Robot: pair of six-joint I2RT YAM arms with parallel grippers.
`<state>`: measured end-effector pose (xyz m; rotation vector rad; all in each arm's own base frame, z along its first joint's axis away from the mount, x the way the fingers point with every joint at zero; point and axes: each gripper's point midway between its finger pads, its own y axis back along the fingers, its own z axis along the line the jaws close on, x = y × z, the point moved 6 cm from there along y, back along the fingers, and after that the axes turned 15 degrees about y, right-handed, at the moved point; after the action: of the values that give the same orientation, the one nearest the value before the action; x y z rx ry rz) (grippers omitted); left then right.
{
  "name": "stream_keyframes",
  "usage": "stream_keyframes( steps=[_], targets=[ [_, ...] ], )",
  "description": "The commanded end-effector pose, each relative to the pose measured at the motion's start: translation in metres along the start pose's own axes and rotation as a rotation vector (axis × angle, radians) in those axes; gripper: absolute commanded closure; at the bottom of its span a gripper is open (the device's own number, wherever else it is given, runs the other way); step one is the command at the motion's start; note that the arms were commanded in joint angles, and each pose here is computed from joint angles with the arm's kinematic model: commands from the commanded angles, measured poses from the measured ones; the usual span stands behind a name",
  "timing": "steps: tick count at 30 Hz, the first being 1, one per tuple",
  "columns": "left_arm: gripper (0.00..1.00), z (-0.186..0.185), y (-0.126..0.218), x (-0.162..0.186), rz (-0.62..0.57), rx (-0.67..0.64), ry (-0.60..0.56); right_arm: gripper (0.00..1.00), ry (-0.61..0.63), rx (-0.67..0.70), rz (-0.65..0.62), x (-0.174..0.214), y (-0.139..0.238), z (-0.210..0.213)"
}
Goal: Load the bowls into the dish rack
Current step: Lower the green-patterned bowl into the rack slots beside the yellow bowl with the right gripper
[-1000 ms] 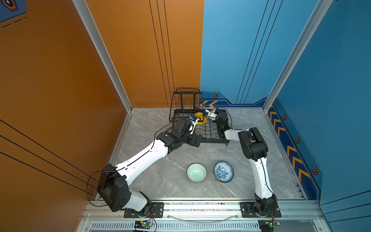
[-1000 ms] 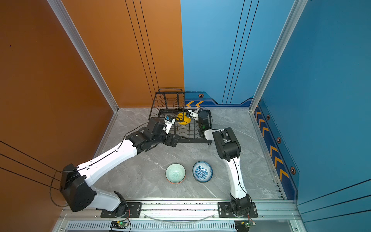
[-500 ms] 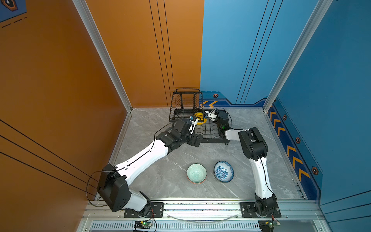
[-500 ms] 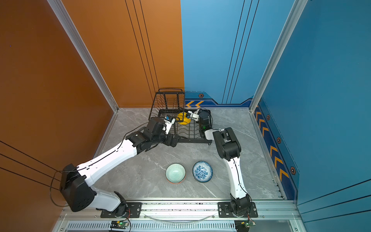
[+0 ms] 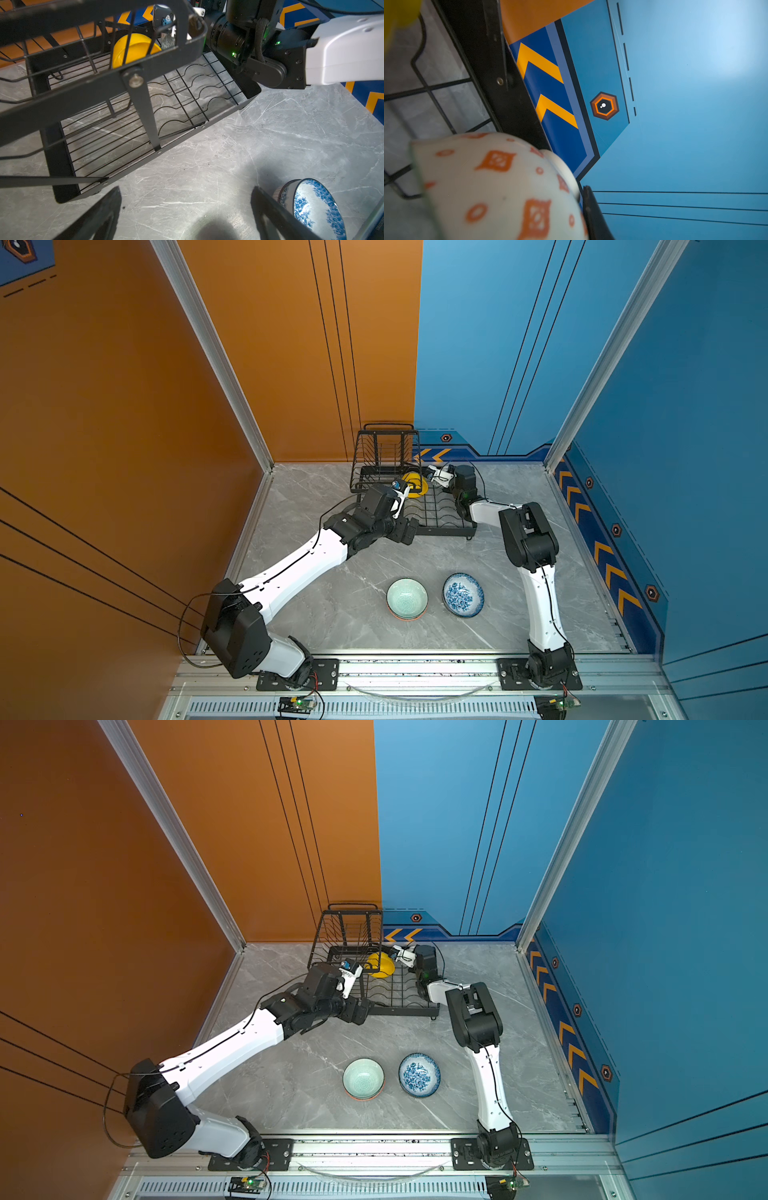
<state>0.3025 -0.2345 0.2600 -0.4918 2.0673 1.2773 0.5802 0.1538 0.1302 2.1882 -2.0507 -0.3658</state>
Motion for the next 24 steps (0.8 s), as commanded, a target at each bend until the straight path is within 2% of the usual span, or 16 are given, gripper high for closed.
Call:
stream_keyframes(
  steps=[1,3,8,16,19,24],
  targets=[
    [0.02,0.005,0.0014,0.0041,0.02,-0.002,0.0,1.0,-0.054,-0.083,-0.032,-0.0038,0.0042,-0.0055],
    [0.02,0.0055,0.0014,0.0051,0.022,-0.003,0.0,0.99,-0.057,-0.087,-0.03,-0.0038,0.003,-0.0048],
    [0.02,0.0061,0.0021,0.0059,0.021,-0.004,0.001,0.83,-0.069,-0.101,-0.025,-0.0027,0.0015,-0.0059],
    [0.02,0.0062,0.0018,0.0065,0.024,-0.003,0.003,0.74,-0.076,-0.103,-0.02,-0.0017,0.0022,-0.0088],
    [0.02,0.0058,0.002,0.0063,0.024,-0.001,0.003,0.67,-0.081,-0.103,-0.021,-0.0014,0.0025,-0.0095],
    [0.02,0.0055,0.0021,0.0061,0.024,0.001,0.003,0.59,-0.091,-0.097,-0.025,-0.002,0.0036,-0.0124]
  ],
)
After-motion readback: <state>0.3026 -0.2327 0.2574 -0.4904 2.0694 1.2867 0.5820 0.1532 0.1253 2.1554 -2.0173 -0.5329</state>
